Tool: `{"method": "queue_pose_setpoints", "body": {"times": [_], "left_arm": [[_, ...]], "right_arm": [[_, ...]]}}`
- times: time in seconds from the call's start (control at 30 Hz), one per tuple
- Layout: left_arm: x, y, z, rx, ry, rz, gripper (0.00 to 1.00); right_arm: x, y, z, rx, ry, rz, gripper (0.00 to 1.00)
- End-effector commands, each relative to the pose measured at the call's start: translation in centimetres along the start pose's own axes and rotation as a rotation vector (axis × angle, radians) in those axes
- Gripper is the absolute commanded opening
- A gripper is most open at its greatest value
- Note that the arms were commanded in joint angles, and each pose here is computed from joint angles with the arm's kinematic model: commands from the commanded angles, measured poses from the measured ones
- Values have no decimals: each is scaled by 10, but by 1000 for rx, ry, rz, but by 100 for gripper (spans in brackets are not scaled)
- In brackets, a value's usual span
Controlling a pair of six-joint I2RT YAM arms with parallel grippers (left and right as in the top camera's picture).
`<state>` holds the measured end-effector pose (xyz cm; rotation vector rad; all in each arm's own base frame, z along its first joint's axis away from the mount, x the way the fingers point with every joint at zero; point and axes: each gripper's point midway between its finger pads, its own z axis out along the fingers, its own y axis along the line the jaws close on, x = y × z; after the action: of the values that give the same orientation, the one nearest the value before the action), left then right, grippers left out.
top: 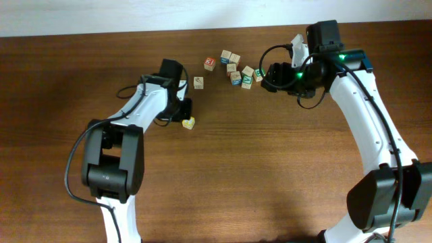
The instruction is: Rotate 3 blocks
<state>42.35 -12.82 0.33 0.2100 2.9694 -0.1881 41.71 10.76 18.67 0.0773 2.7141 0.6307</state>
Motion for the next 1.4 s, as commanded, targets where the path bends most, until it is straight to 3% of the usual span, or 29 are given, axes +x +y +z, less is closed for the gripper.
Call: {"method": "queue_pose_setpoints", "body": {"times": [0.0,0.3,0.77,1.37], "left_arm": [[5,-18,-2,47,21,12,0],[20,-34,-4,130,85,9,0],[31,-40,-6,158,145,-153,0],[10,-43,-22,164,91,-99,0]], "right_arm": [[-4,4,-3,3,-15,-5,79],[-4,4,-3,4,-12,-4,79],[-2,-1,-3,30,-8,0,79],[-1,-1,-3,33,-3,-5,79]]}}
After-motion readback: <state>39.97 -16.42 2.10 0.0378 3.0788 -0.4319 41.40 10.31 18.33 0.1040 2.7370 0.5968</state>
